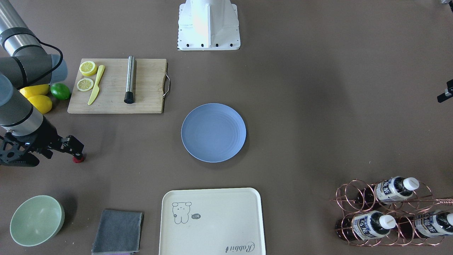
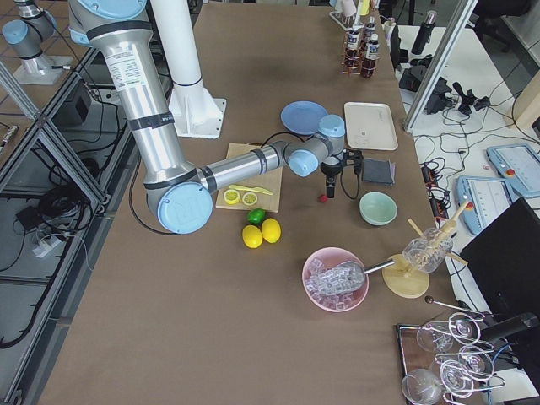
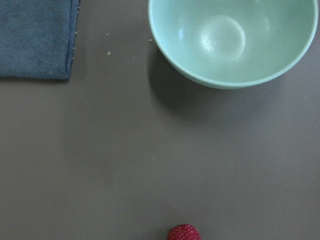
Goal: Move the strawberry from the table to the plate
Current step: 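Lower the right gripper and grasp the red strawberry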
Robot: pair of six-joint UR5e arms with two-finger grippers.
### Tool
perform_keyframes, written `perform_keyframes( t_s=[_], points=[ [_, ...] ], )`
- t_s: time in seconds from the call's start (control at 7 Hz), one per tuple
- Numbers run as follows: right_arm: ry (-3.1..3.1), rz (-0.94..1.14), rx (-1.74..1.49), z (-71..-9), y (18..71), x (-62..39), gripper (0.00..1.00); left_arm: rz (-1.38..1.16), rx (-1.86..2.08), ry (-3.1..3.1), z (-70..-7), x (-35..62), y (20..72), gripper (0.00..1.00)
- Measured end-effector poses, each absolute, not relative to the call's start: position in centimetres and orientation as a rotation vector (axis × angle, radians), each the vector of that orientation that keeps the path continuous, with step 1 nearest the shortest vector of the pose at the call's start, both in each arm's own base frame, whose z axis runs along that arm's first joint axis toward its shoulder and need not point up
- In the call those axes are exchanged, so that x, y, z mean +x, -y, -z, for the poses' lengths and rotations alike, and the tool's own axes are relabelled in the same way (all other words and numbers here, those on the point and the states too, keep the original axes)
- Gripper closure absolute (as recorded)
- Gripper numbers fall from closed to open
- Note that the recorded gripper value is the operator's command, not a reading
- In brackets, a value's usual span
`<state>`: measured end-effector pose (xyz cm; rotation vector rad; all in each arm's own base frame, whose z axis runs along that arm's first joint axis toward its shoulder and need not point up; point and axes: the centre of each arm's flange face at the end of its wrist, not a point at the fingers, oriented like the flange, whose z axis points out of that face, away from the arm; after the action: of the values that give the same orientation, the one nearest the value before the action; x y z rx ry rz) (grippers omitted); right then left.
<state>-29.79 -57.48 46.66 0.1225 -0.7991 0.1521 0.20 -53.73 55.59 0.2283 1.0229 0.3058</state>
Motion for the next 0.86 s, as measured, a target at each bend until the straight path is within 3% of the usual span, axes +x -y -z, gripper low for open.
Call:
perform_keyframes(
  t_s=[0.71, 0.86],
  points=[
    [0.783, -0.159, 0.130, -50.2, 56.9, -33.4, 0.16, -0.300, 0.221, -1.030, -56.6, -0.1, 52.5, 0.01],
    [0.785, -0.158, 0.132, -50.8, 56.9, -33.5, 0.29, -0.299, 0.219, -1.030, -56.7, -0.1, 52.5, 0.01]
  ],
)
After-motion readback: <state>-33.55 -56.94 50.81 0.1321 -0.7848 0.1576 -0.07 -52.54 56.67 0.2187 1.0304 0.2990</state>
